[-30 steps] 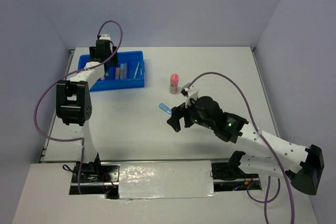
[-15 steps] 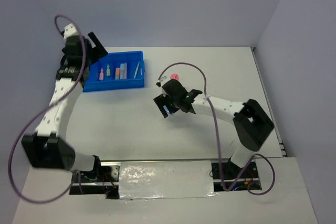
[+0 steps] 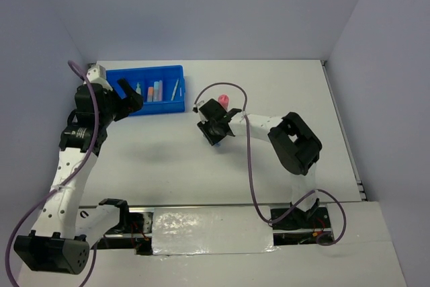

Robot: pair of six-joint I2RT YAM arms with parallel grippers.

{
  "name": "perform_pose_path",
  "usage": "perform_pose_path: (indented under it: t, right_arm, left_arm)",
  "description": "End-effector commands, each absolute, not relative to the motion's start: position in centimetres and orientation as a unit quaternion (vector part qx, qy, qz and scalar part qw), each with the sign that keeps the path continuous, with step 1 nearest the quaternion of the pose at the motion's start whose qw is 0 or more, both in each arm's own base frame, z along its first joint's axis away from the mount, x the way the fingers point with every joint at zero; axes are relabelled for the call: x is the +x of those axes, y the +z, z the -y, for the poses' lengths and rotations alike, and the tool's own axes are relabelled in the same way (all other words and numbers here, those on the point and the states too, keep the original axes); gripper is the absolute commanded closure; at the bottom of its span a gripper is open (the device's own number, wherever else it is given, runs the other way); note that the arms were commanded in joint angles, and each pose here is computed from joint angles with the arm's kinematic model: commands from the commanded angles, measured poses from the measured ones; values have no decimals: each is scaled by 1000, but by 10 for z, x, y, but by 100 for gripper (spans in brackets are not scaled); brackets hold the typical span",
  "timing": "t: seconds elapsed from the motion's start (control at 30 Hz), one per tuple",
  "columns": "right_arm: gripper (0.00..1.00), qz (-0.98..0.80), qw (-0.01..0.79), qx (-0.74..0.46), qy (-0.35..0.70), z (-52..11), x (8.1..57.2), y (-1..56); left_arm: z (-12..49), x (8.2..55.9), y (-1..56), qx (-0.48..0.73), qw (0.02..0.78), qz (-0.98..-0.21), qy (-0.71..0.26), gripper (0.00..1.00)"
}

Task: Sort the stationery into containers
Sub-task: Pick up the stationery from the center of the board.

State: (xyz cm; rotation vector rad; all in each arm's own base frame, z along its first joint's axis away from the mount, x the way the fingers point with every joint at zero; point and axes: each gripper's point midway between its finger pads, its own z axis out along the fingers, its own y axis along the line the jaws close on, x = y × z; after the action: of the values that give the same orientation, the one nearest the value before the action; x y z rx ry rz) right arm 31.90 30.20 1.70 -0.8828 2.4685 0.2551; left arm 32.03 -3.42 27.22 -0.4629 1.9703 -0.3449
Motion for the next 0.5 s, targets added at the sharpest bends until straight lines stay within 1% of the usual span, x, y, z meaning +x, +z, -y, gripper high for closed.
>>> perform_pose_path:
  t: [0.0, 0.03, 0.07, 0.1, 0.13, 0.17, 0.2, 0.23, 0.33, 0.37, 0.43, 0.47]
  right_arm:
    - [65, -919, 220, -312, 99, -299, 309, 3]
    - [75, -918, 216, -314, 105, -301, 305, 3]
    - [82, -920, 207, -314, 113, -301, 297, 0]
    - [100, -917, 217, -313, 120, -304, 297, 7]
    - [100, -919, 214, -308, 125, -303, 289, 6]
    - [100, -910, 238, -304, 148, -311, 290, 24]
    - [100, -908, 245, -294, 168, -315, 287, 33]
    - [100, -900, 258, -291, 197, -318, 280, 53]
    - [100, -882, 300, -259, 255, -329, 277, 95]
    - [100, -866, 331, -248, 283, -332, 276, 123]
    - [100, -849, 355, -218, 326, -333, 268, 156]
    - [100, -833, 371, -211, 352, -338, 268, 173]
  left_arm:
    - [46, 313, 302, -150, 538, -812, -170, 1]
    - [48, 311, 301, -148, 536, -812, -175, 1]
    - [51, 310, 300, -147, 534, -812, -182, 1]
    - [60, 309, 301, -141, 529, -810, -208, 1]
    - [66, 306, 294, -138, 520, -812, -226, 1]
    - [83, 304, 299, -121, 515, -804, -272, 1]
    - [91, 300, 290, -118, 502, -805, -292, 1]
    - [100, 298, 289, -125, 492, -800, -320, 1]
    - [137, 287, 285, -93, 473, -782, -395, 1]
    - [158, 279, 285, -86, 454, -779, -424, 1]
    - [176, 278, 279, -91, 444, -779, -433, 1]
    - [194, 270, 276, -78, 430, -784, -440, 1]
